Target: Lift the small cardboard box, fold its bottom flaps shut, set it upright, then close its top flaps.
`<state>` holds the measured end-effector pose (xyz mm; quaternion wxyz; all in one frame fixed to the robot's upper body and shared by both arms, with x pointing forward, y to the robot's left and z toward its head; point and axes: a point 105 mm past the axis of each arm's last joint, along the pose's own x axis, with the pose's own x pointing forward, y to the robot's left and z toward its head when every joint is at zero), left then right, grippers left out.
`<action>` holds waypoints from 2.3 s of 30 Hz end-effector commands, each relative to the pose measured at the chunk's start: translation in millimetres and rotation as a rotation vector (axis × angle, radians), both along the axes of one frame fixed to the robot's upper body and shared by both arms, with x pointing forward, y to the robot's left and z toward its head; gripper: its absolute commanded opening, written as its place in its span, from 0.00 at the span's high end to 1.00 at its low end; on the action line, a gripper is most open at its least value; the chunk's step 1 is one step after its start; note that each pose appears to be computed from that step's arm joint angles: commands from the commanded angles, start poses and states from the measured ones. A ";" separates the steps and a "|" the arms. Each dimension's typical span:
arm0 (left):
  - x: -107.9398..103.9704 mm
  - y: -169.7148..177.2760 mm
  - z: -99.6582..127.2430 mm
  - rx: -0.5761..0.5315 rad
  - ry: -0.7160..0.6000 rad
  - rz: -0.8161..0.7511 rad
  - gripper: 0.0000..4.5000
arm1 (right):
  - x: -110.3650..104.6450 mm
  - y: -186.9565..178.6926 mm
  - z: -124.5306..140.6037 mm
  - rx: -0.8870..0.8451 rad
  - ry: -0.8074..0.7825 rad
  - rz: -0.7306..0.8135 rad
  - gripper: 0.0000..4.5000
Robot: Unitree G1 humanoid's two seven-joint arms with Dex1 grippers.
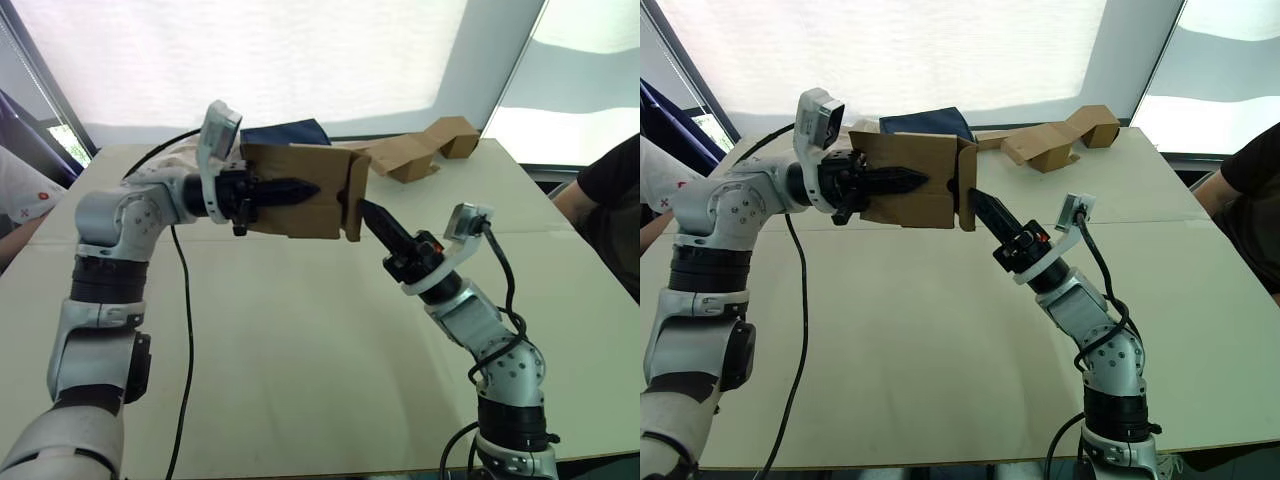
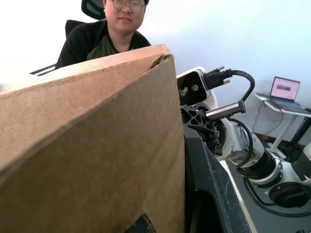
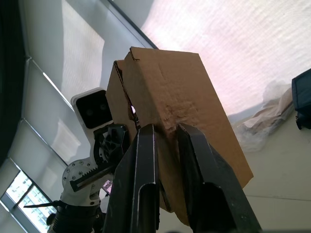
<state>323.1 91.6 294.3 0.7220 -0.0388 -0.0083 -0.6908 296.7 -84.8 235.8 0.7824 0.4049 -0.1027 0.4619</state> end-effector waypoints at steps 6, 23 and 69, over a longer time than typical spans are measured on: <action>-8.1 -1.3 12.3 -0.034 -0.057 -0.016 1.00 | -4.1 4.1 7.6 0.027 -0.033 0.020 0.85; -5.5 -10.1 5.6 -0.042 -0.066 -0.015 1.00 | -18.7 27.8 12.2 0.060 -0.038 0.126 0.85; -3.4 -16.3 12.2 -0.113 -0.067 0.005 1.00 | -9.2 31.4 3.4 -0.160 -0.066 -0.025 0.99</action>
